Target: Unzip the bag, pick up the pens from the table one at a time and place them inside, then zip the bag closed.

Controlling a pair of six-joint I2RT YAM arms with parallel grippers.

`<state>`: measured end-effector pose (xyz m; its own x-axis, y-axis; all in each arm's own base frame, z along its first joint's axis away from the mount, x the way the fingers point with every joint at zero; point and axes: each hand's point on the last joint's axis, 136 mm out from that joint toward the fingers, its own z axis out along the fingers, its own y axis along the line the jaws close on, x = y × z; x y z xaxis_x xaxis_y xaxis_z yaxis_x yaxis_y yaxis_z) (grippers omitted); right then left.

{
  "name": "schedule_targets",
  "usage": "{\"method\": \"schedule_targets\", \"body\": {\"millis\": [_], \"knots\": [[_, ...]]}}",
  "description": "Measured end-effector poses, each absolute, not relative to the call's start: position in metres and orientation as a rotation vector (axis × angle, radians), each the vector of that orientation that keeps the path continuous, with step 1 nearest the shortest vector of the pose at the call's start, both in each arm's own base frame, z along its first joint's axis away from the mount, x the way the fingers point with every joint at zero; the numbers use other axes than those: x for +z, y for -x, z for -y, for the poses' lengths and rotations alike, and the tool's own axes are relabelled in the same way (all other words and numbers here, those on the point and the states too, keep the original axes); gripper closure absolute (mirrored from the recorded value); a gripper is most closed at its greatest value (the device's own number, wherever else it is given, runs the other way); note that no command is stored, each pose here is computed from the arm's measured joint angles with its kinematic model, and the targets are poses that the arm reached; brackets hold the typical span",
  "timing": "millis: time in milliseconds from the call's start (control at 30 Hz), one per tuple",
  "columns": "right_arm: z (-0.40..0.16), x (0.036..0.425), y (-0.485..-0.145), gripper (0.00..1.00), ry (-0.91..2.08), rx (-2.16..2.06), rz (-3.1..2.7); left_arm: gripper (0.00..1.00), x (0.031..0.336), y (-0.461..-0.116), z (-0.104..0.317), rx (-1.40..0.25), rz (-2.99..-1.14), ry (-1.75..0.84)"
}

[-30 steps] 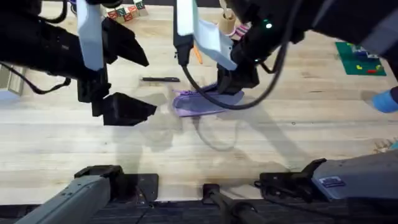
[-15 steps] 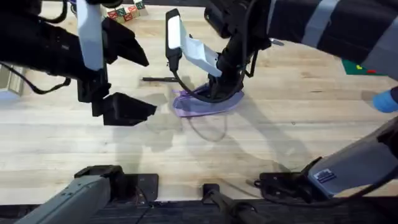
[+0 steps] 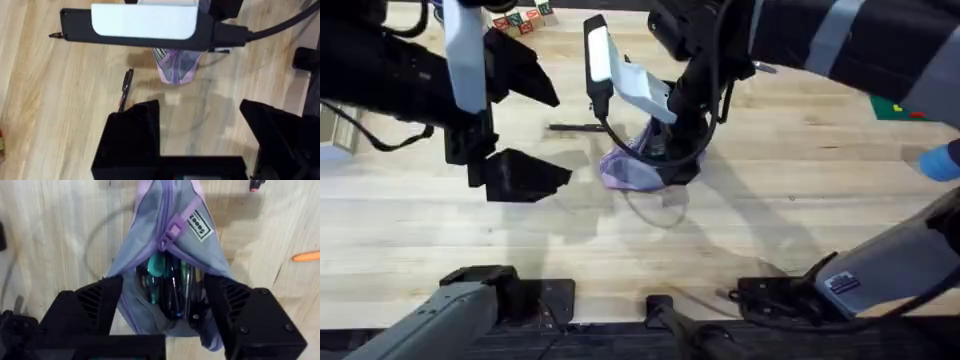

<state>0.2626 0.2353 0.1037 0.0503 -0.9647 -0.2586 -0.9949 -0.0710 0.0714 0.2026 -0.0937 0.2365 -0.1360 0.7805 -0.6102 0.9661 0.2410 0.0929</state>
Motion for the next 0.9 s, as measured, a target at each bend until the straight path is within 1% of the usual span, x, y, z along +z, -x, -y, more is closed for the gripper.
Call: {"method": "schedule_targets", "body": {"millis": [467, 600, 900], "knots": [[-0.234, 0.104, -0.261, 0.006, 2.185, 0.366, -2.056, 0.006, 0.237, -0.203, 0.094, -0.44, -1.969, -1.59], [-0.233, 0.104, -0.259, 0.006, 2.133, 0.376, -2.133, 0.006, 0.237, -0.203, 0.094, -0.439, -1.969, -1.59], [-0.228, 0.108, -0.252, 0.006, 2.02, 0.388, -2.286, 0.007, 0.243, -0.223, 0.093, -0.351, -1.897, -1.583]]}}
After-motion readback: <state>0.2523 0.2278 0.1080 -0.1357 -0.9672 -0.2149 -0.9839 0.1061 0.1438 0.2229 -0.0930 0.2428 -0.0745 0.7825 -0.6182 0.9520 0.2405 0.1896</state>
